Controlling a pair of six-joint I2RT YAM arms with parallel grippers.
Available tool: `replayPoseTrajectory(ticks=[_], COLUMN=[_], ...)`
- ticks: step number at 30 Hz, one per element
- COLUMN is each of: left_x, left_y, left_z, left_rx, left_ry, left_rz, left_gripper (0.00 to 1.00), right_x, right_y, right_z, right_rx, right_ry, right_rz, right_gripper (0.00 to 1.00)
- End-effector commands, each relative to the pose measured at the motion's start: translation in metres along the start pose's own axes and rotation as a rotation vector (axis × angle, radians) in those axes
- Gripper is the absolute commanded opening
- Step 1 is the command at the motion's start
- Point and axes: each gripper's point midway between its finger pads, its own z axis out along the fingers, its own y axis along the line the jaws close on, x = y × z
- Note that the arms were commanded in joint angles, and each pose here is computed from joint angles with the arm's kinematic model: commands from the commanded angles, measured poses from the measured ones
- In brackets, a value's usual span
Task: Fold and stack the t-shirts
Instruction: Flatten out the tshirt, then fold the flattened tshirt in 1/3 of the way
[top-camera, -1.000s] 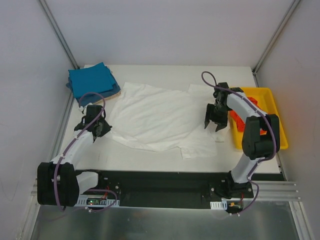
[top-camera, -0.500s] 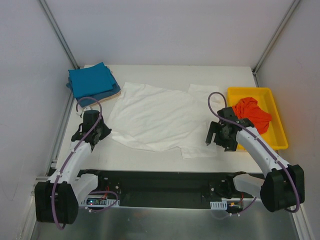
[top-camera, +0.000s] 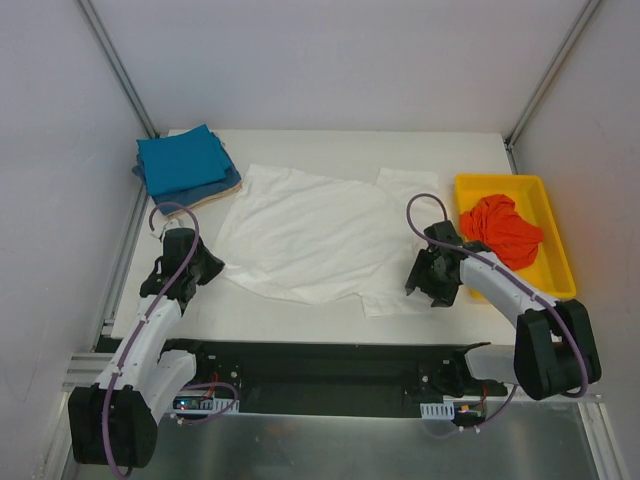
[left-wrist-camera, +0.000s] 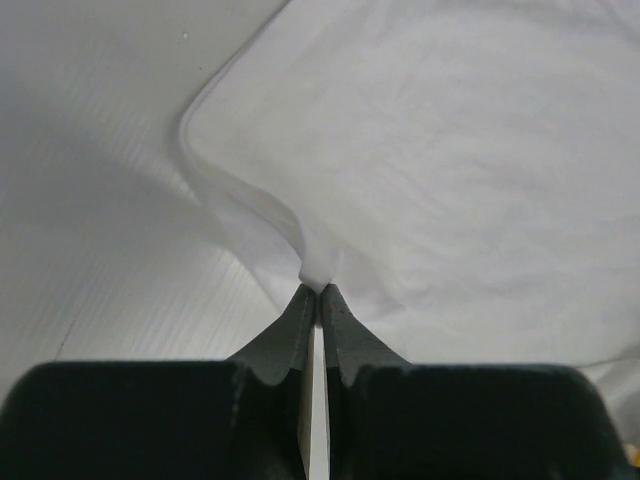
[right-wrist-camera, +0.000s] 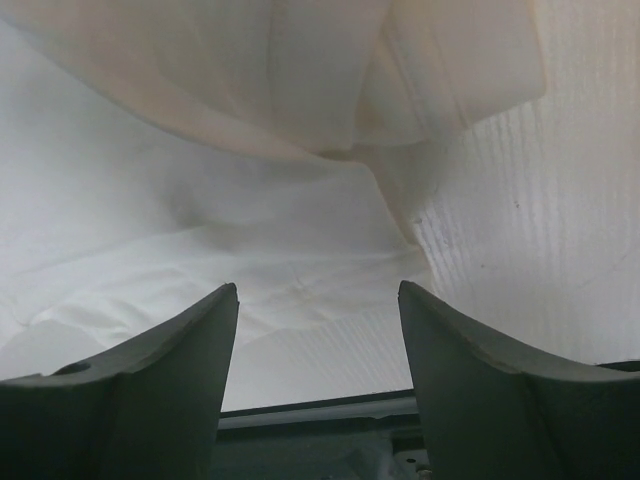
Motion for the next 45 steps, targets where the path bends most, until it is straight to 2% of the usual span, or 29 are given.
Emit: replayPoseTrajectory(ticks=[1, 8, 11, 17, 19, 21, 25, 27, 29, 31, 32, 33, 37, 41, 45], left_x=[0.003, 0.004, 0.003, 0.003, 0.005, 0.007, 0.012, 0.017, 0.023, 0.026, 0.025, 0.029, 0.038, 0.038, 0.036], left_y=[-0.006, -0.003, -0.005, -0.006, -0.006, -0.008, -0.004, 0.000, 0.006, 0.010, 0.011, 0.016, 0.026, 0.037, 0.047], left_z=[-0.002, -0.003, -0.006, -0.011, -0.012, -0.014, -0.022, -0.030, -0.039, -0.043, -0.047, -0.050, -0.059, -0.068, -0.077], left_rx=[0.032, 0.020, 0.031, 0.044, 0.049, 0.063, 0.050, 0.037, 0.015, 0.003, 0.000, -0.019, -0.055, -0.107, -0.151], left_ry=[0.006, 0.005, 0.001, -0.012, -0.002, 0.005, 0.019, 0.032, 0.043, 0.043, 0.033, 0.044, 0.056, 0.039, 0.010], left_rz=[-0.018, -0.034, -0.040, -0.054, -0.058, -0.064, -0.086, -0.095, -0.120, -0.143, -0.151, -0.160, -0.198, -0.208, -0.217], left_gripper=[0.00, 0.00, 0.00, 0.00, 0.00, 0.00, 0.00, 0.00, 0.00, 0.00, 0.00, 0.00, 0.00, 0.00, 0.00], right_x=[0.003, 0.016, 0.021, 0.031, 0.033, 0.036, 0.050, 0.069, 0.077, 0.096, 0.099, 0.109, 0.130, 0.149, 0.152], right_y=[0.007, 0.002, -0.001, -0.010, -0.011, -0.013, -0.021, -0.035, -0.040, -0.045, -0.042, -0.052, -0.044, -0.057, -0.068], right_z=[0.006, 0.024, 0.028, 0.025, 0.023, 0.019, -0.008, -0.023, -0.041, -0.057, -0.066, -0.072, -0.087, -0.100, -0.126], right_rx=[-0.003, 0.045, 0.062, 0.078, 0.068, 0.068, 0.062, 0.093, 0.062, 0.024, -0.024, 0.007, -0.099, -0.059, -0.038], right_ry=[0.020, 0.094, 0.111, 0.105, 0.097, 0.099, 0.095, 0.139, 0.114, 0.164, 0.146, 0.172, 0.229, 0.286, 0.275], right_rz=[0.022, 0.027, 0.034, 0.045, 0.047, 0.036, -0.002, -0.014, 0.000, 0.013, 0.036, 0.050, 0.092, 0.114, 0.107], right_gripper=[0.67, 0.59, 0.51, 0.22, 0.07, 0.01, 0.01, 0.01, 0.01, 0.02, 0.02, 0.02, 0.01, 0.01, 0.01])
